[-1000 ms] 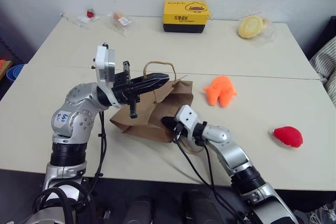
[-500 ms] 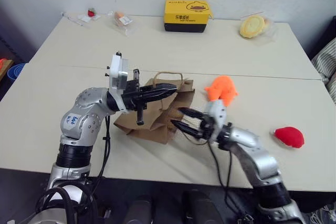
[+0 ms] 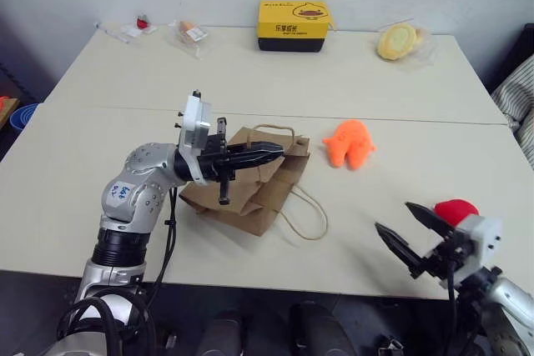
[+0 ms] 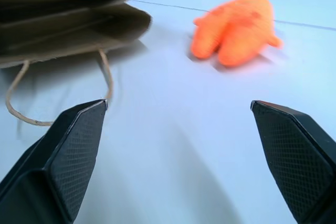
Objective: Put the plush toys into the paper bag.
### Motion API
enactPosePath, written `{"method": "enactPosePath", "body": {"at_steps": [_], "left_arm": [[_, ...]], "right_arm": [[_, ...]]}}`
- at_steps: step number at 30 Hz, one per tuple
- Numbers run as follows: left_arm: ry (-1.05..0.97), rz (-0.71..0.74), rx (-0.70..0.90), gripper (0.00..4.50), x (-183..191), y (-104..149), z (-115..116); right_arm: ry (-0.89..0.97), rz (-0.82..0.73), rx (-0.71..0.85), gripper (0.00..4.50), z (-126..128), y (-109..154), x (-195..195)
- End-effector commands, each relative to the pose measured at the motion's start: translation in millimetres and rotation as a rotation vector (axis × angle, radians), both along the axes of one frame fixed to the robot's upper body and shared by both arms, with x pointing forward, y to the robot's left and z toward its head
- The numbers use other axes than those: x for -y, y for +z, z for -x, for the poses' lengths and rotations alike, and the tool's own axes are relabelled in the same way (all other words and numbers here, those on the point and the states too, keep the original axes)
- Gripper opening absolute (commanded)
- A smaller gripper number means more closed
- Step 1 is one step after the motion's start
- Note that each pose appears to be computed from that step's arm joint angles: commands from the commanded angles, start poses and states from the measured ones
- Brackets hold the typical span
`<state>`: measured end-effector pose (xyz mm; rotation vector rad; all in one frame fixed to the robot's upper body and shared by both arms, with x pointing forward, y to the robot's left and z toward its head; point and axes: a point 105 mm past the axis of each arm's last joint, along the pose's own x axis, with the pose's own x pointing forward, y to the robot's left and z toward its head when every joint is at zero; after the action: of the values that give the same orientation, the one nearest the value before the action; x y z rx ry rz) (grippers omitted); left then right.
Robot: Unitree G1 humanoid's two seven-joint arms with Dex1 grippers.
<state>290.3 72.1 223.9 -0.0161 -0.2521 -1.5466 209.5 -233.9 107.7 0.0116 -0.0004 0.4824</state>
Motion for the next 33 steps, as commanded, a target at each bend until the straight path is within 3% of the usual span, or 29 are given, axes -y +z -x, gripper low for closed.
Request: {"method": "enactPosePath", "body": {"at_steps": [1,7,13,17,20,27,31,33], "left_arm": [[-0.005,-0.008,0.033,0.00,1,2,0],[-0.002,-0.016,0.042,0.00,2,2,-2],[0.003,-0.017,0.053,0.00,3,3,-2],[0.010,-0.016,0.059,0.00,3,4,-2],[0.016,-0.016,0.060,0.00,2,3,-1],[0.027,-0.017,0.059,0.00,1,4,-1],[0.027,-0.014,0.059,0.00,1,5,-2],[0.026,-0.012,0.060,0.00,1,5,-2]], "right_arm": [[-0.027,0.000,0.077,4.47,-14,23,3],[0.009,0.025,0.035,4.47,-76,48,-1],[-0.047,0.081,-0.125,4.47,-155,51,0],[-0.037,0.058,-0.148,4.47,-191,57,-10],[0.013,0.057,-0.184,3.93,-202,50,-19],[0.066,-0.015,-0.153,1.56,-207,57,-20],[0.147,-0.080,-0.073,0.30,-190,80,-19],[0.230,-0.118,-0.034,0.00,-172,95,-22]]}}
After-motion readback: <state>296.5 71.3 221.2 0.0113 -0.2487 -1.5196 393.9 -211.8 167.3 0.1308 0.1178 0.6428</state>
